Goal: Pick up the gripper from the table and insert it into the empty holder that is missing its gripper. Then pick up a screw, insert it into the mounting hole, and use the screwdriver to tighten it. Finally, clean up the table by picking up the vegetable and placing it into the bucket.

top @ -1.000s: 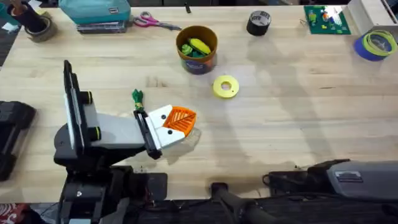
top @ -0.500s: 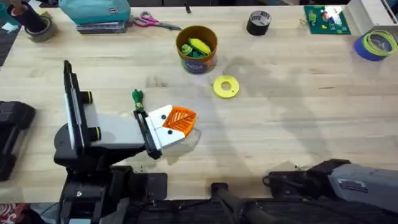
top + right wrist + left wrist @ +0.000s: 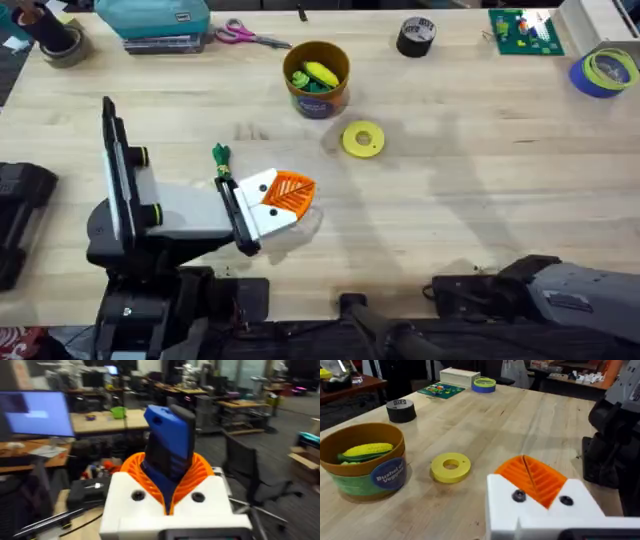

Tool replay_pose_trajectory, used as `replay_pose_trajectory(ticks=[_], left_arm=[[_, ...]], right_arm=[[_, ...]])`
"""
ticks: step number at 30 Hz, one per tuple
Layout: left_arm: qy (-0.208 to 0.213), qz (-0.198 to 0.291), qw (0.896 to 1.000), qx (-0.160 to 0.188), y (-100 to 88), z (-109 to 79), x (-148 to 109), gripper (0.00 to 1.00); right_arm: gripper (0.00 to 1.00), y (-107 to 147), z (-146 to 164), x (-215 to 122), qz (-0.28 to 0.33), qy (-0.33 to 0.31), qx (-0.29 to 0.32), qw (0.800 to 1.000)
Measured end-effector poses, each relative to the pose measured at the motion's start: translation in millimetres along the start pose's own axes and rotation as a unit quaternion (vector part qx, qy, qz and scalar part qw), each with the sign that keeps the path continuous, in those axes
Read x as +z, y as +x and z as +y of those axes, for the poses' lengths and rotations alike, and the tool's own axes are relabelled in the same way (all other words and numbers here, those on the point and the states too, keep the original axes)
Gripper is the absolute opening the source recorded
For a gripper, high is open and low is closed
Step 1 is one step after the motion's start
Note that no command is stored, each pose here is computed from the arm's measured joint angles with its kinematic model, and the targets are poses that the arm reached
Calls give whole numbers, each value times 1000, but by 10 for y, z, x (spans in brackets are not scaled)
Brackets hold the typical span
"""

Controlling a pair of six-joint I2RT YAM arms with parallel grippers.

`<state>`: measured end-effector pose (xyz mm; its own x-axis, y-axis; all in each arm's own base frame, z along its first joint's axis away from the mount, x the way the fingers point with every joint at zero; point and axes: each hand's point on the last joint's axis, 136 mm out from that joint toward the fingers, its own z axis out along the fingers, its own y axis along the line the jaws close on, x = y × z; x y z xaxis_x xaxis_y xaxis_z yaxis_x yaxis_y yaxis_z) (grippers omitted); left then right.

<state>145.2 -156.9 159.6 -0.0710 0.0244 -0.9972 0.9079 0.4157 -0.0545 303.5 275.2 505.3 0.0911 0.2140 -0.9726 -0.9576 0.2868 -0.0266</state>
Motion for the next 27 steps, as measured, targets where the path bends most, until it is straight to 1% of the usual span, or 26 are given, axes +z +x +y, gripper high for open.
replay_pose_trajectory(ticks=[6,12,15,18,19,22,27], left_arm=[[0,0,1000,0,0,0,0,4],[0,0,1000,0,0,0,0,4],[0,0,1000,0,0,0,0,4],[0,0,1000,0,0,0,0,4],[0,0,1000,0,0,0,0,4],[0,0,1000,0,0,0,0,4],[0,0,1000,0,0,0,0,4]], right_arm=[[25,186,135,-22,-10,-43,24,999],[25,554,290,-41,6,-65,59,996],[25,663,417,-82,13,-78,70,994],[25,642,561,-155,12,-89,67,994],[25,537,716,-241,4,-106,51,993],[25,445,850,-282,-2,-126,37,991],[25,469,1045,-241,0,-159,31,987]])
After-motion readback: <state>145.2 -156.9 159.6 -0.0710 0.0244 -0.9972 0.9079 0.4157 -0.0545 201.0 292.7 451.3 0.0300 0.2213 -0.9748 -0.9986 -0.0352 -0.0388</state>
